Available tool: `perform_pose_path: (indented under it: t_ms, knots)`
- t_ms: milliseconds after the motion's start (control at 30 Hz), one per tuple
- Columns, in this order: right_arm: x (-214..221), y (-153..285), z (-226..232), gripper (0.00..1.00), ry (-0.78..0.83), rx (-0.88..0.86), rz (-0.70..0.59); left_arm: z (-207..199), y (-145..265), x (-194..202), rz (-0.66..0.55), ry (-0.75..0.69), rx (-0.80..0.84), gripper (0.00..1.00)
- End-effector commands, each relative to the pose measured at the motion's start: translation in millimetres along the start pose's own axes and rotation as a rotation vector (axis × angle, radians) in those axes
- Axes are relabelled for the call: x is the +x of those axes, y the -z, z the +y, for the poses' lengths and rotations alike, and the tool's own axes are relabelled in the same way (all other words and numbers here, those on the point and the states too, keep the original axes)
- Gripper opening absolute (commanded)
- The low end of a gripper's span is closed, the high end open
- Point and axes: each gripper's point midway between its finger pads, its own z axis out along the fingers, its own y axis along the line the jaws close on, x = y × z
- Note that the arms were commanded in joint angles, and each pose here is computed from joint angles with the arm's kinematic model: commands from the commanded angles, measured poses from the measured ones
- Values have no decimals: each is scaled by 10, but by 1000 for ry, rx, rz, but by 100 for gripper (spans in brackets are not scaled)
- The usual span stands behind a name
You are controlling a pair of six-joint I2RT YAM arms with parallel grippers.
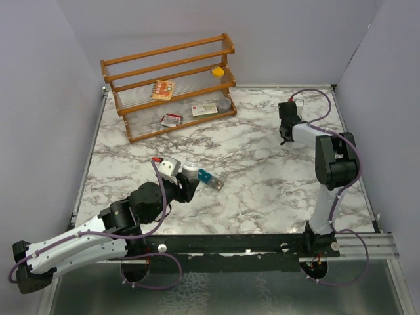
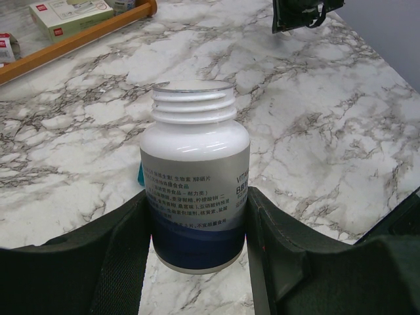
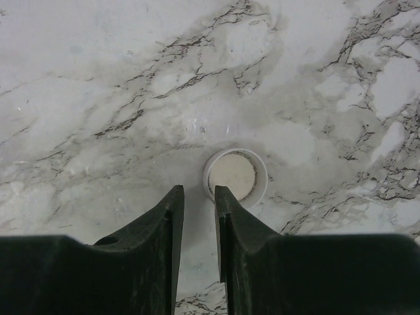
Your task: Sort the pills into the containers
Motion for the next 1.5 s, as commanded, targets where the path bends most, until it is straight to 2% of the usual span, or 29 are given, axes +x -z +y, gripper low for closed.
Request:
perform_pose_path:
  t_ms: [0,300,400,500,700,933,1233,1467]
  knots:
    - [-44,-97,-50,26,-18,27,-15,-5,0,-116,-42,7,-5,0]
    - [3,-182,-120,22,-26,38,6,13,9,-118,-43,7,-12,0]
    - [23,-212,-123,16,-30,31,14,14,7,-120,-43,5,-13,0]
    - [59,-238,-110,2,-30,23,25,15,12,-126,-42,5,-15,0]
    - [101,-171,81,1,-63,-100,55,27,29,-111,-42,8,-12,0]
    - [-216,406,359,1,-174,-383,-20,-63,37,-128,-69,6,49,0]
    - [-770,1574,609,1,-300,-822,-176,-99,111,-154,-139,13,115,0]
    - [-843,2326,769,1,-353,-1148,-184,-145,172,-125,-194,20,182,0]
